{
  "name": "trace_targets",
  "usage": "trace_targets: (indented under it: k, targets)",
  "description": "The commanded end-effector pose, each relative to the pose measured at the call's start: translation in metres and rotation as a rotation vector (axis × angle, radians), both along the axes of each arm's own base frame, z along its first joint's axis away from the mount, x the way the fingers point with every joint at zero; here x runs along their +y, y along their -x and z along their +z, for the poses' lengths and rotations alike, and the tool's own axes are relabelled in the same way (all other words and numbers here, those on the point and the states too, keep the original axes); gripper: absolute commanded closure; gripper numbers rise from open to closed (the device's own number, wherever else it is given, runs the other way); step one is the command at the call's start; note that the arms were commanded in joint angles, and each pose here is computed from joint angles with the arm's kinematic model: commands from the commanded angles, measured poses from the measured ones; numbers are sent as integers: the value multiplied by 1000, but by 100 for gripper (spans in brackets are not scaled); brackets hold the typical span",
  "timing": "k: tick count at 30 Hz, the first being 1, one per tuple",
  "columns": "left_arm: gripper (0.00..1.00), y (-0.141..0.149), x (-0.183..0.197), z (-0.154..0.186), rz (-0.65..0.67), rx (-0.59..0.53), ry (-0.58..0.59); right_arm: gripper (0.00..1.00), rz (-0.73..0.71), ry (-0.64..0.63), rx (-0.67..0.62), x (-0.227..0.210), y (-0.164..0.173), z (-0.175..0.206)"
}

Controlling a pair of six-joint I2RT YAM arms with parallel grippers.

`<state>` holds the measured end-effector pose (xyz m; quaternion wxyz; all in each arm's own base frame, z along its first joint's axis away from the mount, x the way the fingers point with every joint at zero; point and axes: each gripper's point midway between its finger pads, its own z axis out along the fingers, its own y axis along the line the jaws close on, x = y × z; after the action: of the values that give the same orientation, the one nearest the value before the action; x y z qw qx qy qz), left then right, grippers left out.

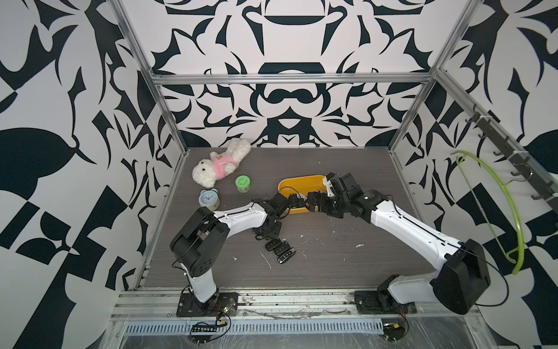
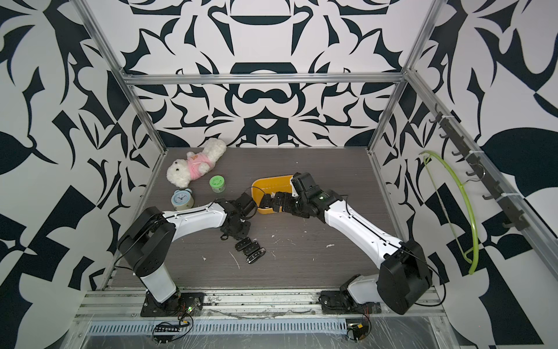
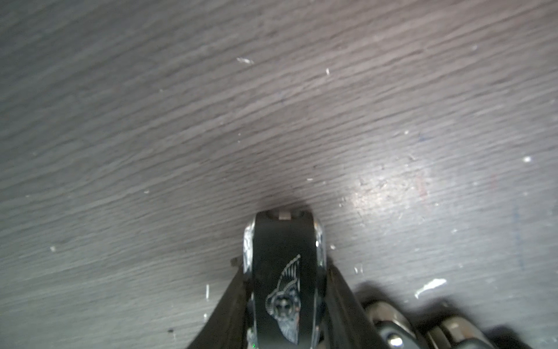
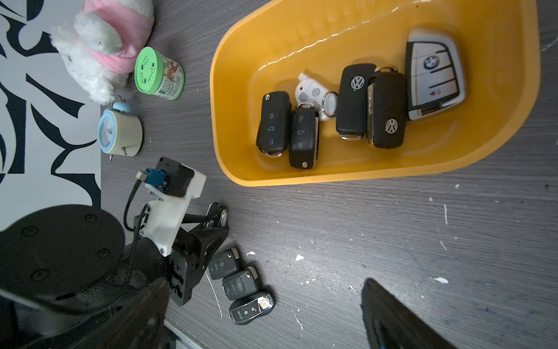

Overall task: Place the car key into the storage box
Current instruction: Pick up the car key from the center of the board, then place the car key in the storage box.

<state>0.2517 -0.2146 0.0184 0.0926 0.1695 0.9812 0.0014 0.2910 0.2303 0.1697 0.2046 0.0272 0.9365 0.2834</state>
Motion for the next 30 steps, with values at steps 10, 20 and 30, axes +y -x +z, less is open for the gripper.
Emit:
trace_targets:
  k: [10,20,30]
  targets:
    - [100,-24,-2,74,40,-138,57,0,-11,6,-56,0,-8,15]
    - [100,-59,-46,159,137,-316,349,0,-145,116,-108,-37,-8,16]
    - [100,-97,-114,174,181,-329,581,0,-277,169,-157,-71,2,17]
